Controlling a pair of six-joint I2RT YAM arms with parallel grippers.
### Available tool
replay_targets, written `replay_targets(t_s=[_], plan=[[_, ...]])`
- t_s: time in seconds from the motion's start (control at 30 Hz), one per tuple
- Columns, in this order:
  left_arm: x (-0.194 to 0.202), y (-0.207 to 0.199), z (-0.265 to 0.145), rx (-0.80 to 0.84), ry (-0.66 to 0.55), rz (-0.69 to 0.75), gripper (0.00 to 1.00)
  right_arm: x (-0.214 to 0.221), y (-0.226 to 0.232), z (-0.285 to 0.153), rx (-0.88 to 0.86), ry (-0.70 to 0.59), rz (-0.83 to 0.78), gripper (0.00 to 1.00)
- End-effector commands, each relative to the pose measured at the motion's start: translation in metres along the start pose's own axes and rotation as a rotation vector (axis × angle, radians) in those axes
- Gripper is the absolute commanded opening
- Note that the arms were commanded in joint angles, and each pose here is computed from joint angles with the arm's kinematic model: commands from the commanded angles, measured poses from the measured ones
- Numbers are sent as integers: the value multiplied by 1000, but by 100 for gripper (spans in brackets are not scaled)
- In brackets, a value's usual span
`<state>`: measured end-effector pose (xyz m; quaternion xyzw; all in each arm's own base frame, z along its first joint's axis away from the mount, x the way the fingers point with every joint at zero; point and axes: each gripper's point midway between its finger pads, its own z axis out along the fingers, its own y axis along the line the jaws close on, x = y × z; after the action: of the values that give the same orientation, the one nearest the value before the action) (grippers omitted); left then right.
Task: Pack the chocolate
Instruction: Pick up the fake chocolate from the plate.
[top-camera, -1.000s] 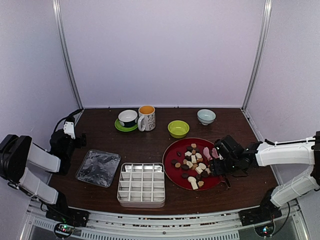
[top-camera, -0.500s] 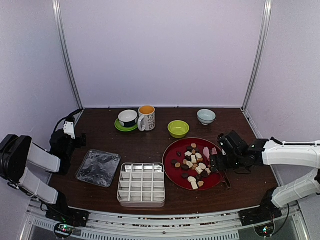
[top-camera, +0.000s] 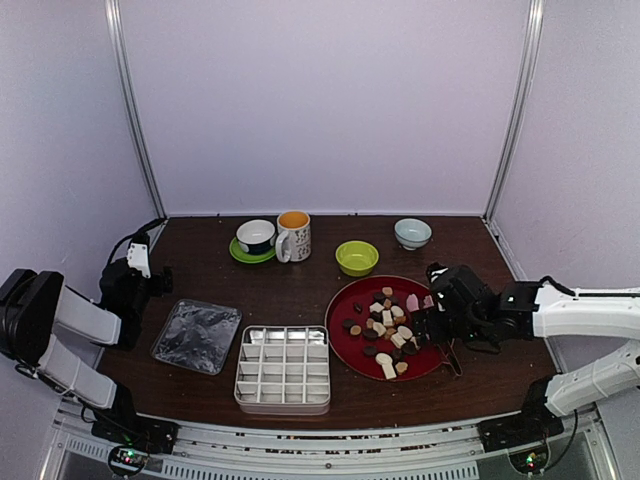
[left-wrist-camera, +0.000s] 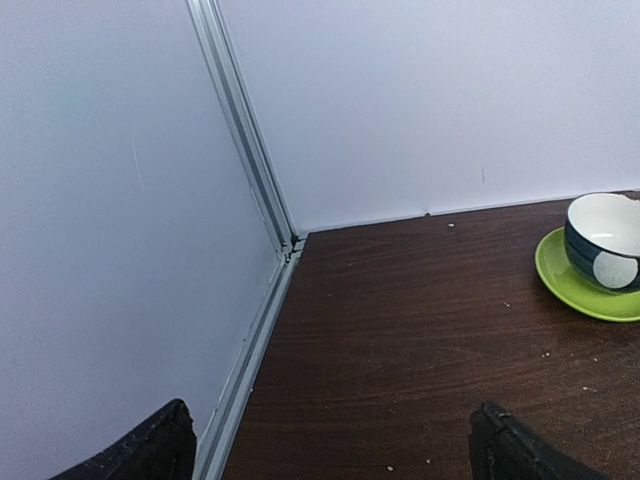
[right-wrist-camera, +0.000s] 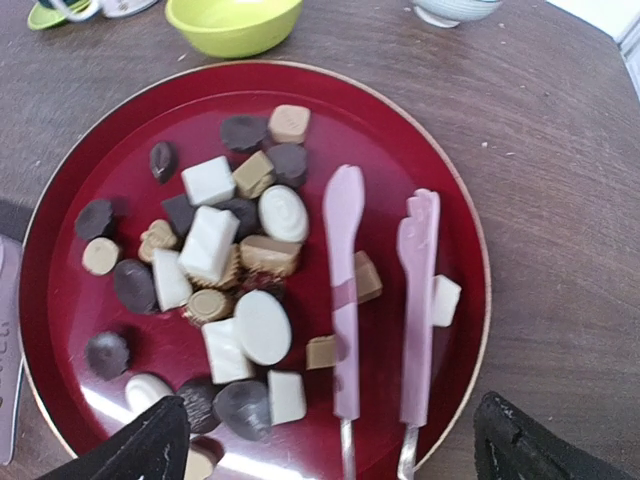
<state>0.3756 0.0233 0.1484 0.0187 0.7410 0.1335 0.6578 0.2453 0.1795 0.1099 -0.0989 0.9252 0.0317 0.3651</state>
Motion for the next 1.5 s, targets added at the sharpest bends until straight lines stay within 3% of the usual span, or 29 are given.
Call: replay_targets(t_s=[0.0,0.2,0.6,0.77,0.97,1.47], plan=[[-12,6,3,-22,-36,-10,98,-3,4,-2,49,1,-18,99],[-12,6,3,-23,-37,-10,98,13,6,2,27,27,17,99],[-12,7,3,-23,-37,-10,98,31,-28,-1,150,77,53,97],[-12,6,3,-23,-36,-10,98,39,-30,4,119,122,66,89],[-12,7,3,-24,-38,-11,98,46,-23,12,100,175,35,73],[-12,6,3,-23,-38,-10,98,60,-17,26,49,243,95,64]])
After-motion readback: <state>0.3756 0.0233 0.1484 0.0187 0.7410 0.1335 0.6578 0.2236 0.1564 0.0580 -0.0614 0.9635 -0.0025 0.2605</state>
